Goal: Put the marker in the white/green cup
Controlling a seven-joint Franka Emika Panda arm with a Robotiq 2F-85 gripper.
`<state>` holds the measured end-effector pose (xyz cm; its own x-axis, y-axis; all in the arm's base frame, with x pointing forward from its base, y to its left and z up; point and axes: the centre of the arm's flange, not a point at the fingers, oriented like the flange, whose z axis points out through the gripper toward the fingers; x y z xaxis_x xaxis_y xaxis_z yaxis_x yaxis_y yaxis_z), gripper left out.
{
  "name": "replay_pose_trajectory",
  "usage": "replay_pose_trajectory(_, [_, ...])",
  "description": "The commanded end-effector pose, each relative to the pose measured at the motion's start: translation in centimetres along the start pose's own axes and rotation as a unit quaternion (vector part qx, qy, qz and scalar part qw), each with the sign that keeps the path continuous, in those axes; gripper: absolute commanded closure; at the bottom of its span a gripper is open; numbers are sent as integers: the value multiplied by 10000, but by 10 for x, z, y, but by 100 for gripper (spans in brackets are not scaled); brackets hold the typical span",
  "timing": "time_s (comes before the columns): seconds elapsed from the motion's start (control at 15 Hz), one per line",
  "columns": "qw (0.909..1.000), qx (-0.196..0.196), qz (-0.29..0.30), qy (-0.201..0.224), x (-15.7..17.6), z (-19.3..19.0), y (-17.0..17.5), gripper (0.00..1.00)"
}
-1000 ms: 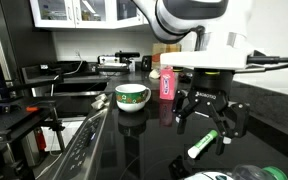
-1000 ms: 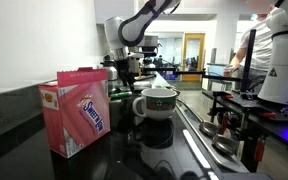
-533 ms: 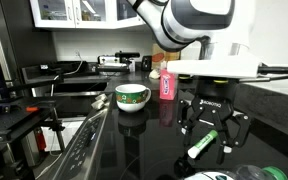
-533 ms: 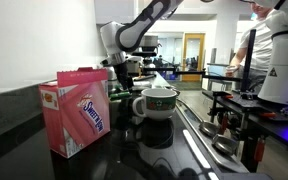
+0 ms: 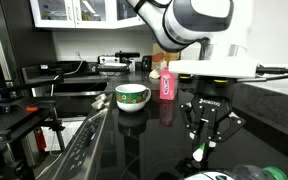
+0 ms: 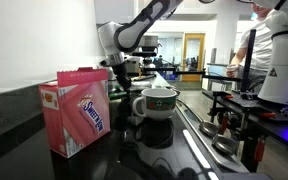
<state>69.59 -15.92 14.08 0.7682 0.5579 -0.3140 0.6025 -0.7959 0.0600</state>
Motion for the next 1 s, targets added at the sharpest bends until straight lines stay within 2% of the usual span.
replay_pose_trajectory(0.0, [9998, 75, -105, -133, 3, -7, 2, 98])
replay_pose_trajectory(0.07, [9998, 78, -85, -181, 3, -7, 2, 95])
replay_pose_trajectory(0.27, [9986, 146, -109, -490, -2, -19, -4, 95])
replay_pose_trajectory(0.47, [9909, 31, -316, -1307, -12, -48, -27, 95])
replay_pose_trajectory(0.8, [9652, -339, -787, -2470, -24, -110, -70, 95])
replay_pose_trajectory(0.93, [9482, -438, -883, -3021, -29, -129, -95, 95])
